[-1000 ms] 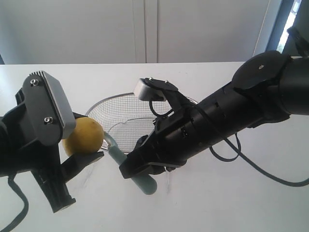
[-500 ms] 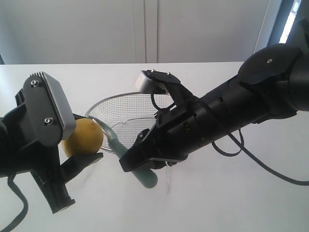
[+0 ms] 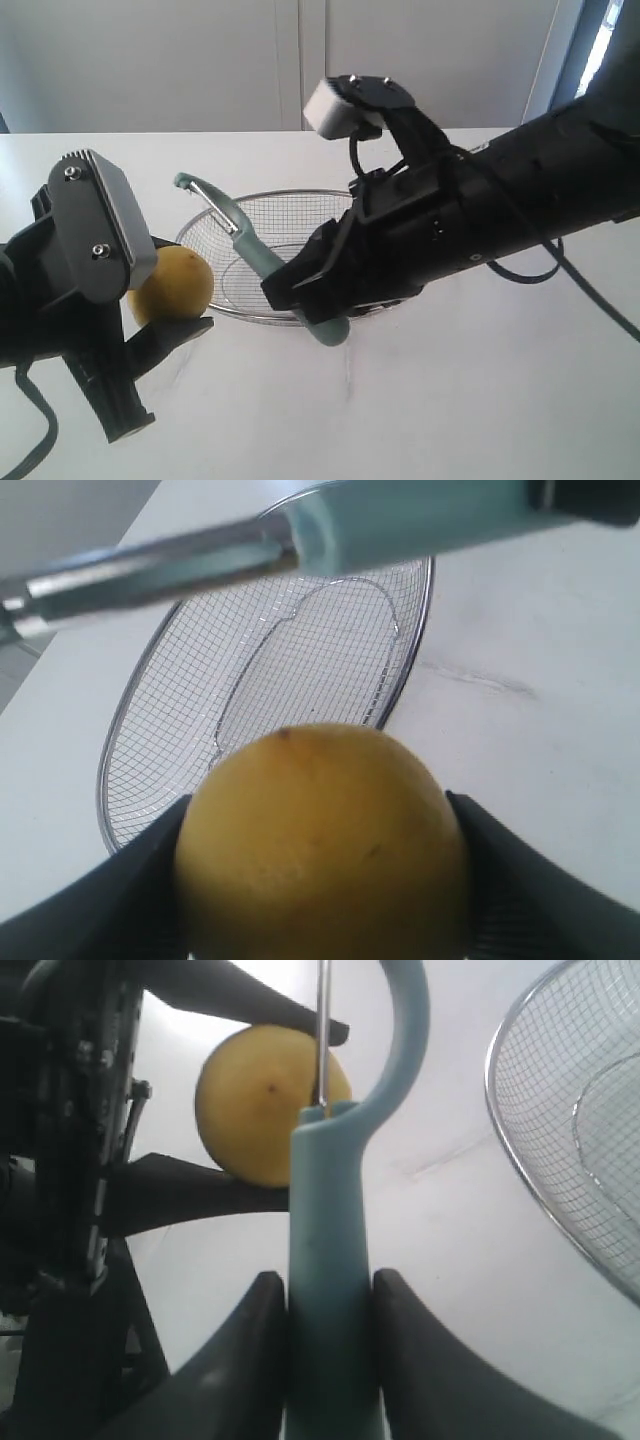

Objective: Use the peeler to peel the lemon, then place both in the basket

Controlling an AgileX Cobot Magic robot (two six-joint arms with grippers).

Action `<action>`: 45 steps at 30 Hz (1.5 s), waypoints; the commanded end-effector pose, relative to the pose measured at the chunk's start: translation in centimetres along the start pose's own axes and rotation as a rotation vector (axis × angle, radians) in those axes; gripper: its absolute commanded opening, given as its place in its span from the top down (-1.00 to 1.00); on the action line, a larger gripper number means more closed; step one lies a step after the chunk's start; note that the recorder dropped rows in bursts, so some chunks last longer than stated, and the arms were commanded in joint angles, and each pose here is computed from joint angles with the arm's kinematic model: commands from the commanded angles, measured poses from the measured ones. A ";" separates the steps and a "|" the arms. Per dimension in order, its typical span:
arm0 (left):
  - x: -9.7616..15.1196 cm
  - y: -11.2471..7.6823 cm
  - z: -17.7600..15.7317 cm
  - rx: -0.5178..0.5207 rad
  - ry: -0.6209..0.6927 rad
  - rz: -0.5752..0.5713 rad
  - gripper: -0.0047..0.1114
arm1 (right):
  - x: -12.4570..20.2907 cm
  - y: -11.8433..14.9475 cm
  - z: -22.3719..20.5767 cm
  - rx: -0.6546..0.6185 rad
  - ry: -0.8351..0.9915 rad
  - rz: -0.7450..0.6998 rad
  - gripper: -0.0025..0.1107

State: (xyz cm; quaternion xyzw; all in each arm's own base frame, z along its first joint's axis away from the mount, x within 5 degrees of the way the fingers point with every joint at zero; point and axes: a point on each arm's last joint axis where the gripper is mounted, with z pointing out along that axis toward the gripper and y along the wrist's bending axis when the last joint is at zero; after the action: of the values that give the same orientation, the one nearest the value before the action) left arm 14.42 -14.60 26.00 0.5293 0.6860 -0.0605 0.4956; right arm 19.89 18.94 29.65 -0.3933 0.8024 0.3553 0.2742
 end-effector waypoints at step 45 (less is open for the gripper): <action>-0.1 0.0 -0.1 -0.004 -0.013 -0.022 0.92 | 3.4 -2.1 7.1 -0.084 0.180 0.290 0.96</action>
State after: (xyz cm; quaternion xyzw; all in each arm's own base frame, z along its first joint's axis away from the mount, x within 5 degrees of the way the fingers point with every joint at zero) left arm 14.42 -14.59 25.98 0.5289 0.6868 -0.0608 0.4949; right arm 21.23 21.96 21.94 -0.3046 0.8669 0.3712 0.1340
